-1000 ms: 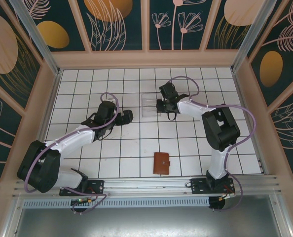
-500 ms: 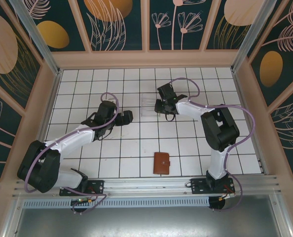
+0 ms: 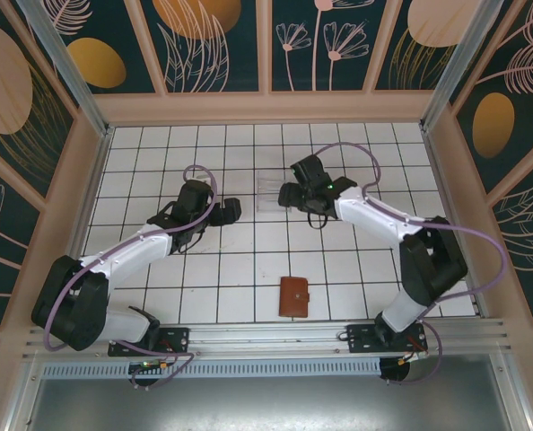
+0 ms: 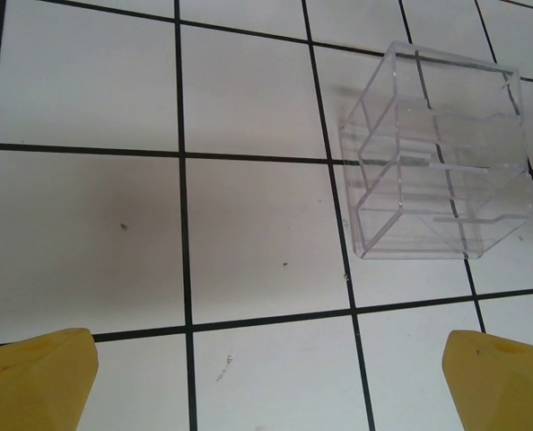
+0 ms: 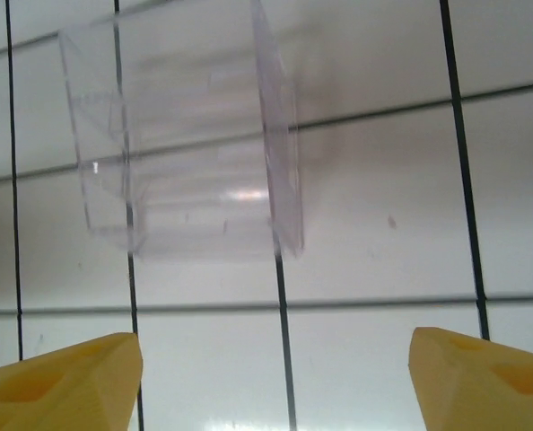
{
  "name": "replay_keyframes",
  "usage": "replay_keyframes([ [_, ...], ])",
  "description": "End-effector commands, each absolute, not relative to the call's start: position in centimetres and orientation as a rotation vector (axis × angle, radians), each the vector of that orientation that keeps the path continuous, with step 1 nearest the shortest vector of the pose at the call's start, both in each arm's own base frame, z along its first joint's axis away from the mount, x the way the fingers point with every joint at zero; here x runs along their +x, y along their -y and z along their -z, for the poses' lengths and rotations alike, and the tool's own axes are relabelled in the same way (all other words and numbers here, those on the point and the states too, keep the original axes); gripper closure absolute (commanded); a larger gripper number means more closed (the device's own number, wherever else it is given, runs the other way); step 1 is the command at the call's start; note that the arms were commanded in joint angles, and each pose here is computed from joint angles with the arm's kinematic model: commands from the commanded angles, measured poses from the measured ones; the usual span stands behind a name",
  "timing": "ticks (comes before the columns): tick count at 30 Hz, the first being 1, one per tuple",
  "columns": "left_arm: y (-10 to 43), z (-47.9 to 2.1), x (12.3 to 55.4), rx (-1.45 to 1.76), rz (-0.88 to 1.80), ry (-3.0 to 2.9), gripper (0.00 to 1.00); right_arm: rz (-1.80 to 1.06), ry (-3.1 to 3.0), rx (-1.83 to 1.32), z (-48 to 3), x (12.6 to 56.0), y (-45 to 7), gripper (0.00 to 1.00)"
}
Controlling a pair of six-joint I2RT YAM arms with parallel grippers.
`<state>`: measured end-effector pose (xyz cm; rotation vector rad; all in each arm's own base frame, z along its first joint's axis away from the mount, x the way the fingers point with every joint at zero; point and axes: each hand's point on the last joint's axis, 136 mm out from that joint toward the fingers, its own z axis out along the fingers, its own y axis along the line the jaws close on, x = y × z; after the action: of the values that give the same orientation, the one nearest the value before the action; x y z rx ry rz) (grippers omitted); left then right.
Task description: Take the credit cards out of the card holder
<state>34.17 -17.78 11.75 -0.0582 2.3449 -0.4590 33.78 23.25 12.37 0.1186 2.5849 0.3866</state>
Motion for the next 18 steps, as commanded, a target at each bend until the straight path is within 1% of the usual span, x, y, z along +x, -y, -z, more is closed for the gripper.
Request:
replay_keyframes([
  [1,17.5,-12.7,34.7,-0.034,0.406,-2.326,0.02,-0.314,-2.691,0.210,-11.0,29.0,-21.5,0.03],
  [2,17.3,-12.8,34.8,-0.037,0.393,-2.321,0.02,-0.326,-2.714,0.224,-10.7,27.7,-21.7,0.01],
  [11,16.2,-14.1,34.9,-0.063,0.343,-2.269,0.01,-0.301,-2.928,0.228,-6.4,17.8,-22.9,0.01],
  [14,16.0,-14.5,34.9,-0.061,0.336,-2.257,0.01,-0.272,-2.994,0.209,-5.0,15.1,-23.1,0.01],
  [18,15.8,-14.9,34.8,-0.060,0.327,-2.252,0.02,-0.222,-3.041,0.160,-3.8,12.8,-23.4,0.01],
])
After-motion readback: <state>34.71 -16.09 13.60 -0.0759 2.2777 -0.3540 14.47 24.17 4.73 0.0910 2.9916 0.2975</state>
